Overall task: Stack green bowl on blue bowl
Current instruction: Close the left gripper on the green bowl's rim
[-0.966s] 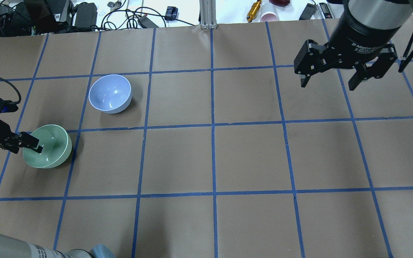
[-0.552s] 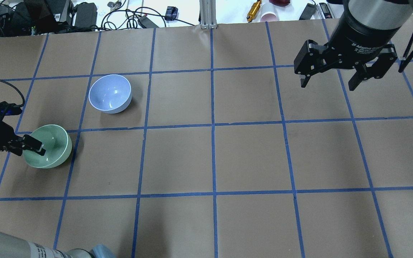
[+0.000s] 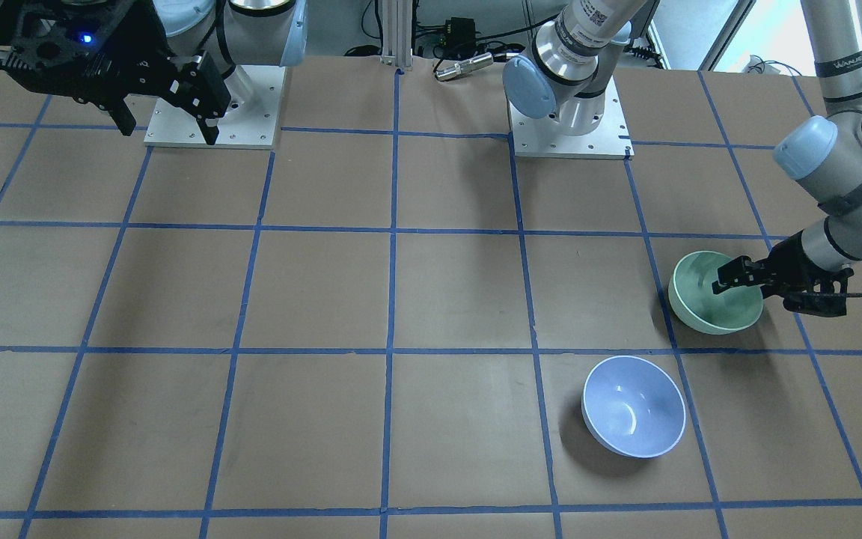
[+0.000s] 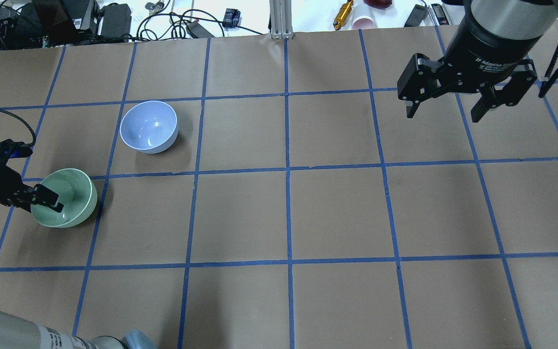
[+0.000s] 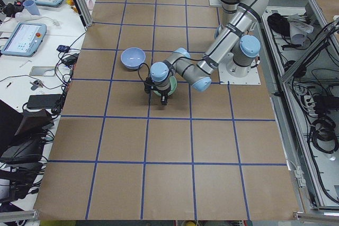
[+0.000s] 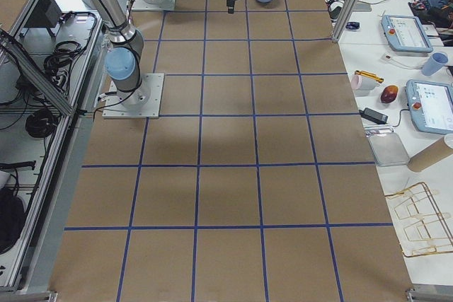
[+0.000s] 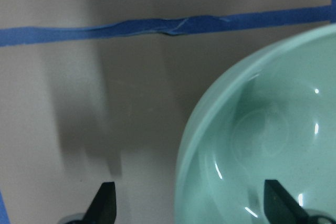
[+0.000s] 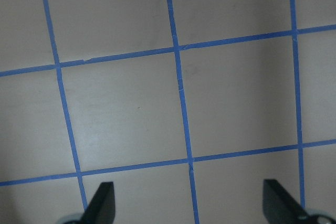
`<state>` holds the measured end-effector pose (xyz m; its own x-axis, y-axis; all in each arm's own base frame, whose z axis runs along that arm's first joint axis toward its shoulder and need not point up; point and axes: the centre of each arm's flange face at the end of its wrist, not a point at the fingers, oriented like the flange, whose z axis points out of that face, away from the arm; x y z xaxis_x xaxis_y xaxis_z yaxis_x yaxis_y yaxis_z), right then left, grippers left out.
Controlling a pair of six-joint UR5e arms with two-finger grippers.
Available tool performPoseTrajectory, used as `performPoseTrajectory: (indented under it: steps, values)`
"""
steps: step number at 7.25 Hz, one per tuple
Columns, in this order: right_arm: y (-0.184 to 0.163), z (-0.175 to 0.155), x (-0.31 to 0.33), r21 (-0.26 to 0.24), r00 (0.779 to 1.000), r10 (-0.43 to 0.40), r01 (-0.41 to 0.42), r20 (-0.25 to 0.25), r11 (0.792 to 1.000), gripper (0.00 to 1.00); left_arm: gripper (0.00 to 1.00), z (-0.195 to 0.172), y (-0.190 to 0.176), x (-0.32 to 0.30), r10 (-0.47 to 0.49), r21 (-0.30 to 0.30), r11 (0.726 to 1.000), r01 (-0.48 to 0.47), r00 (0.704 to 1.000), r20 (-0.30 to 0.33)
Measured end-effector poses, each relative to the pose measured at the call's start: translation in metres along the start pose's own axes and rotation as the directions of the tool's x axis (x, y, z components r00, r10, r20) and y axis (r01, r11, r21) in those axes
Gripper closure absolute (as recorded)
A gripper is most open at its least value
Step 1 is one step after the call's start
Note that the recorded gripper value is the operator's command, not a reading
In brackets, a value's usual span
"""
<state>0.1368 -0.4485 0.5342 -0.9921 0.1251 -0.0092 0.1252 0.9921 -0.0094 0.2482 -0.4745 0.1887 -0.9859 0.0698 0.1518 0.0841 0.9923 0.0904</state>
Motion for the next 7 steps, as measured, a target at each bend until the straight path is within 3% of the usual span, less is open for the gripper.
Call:
performPoseTrajectory:
  steps: [1, 2, 3, 5, 6, 7]
  values:
    - [0.0, 0.0001, 0.0, 0.0, 1.0, 0.0, 0.0, 0.0, 1.0, 0.0, 0.27, 0.001, -0.0004, -0.0003, 0.0, 0.0, 1.0, 0.0, 1.0, -0.002]
    - [0.0, 0.0001, -0.0001, 0.0, 1.0, 0.0, 0.0, 0.0, 1.0, 0.0, 0.3, 0.0014, -0.0007, -0.0004, 0.0, 0.001, 1.0, 0.0, 1.0, -0.003]
    - [0.0, 0.0001, -0.0002, 0.0, 1.0, 0.0, 0.0, 0.0, 1.0, 0.0, 0.47, 0.0016, -0.0008, -0.0004, 0.0, 0.002, 1.0, 0.0, 1.0, -0.004]
    - [0.0001, 0.0002, -0.0002, -0.001, 1.0, 0.0, 0.0, 0.0, 1.0, 0.0, 0.64, 0.0017, -0.0009, -0.0004, 0.0, 0.002, 1.0, 0.0, 1.0, -0.005]
    - [0.0002, 0.0002, -0.0002, -0.001, 1.0, -0.001, 0.001, 0.0, 1.0, 0.0, 0.83, 0.0017, -0.001, -0.0004, -0.001, 0.002, 1.0, 0.001, 1.0, -0.005]
    - [0.0002, 0.0002, -0.0002, -0.001, 1.0, -0.001, 0.001, 0.0, 1.0, 0.0, 0.9, 0.0009, -0.001, -0.0008, -0.002, 0.003, 1.0, 0.002, 1.0, -0.004]
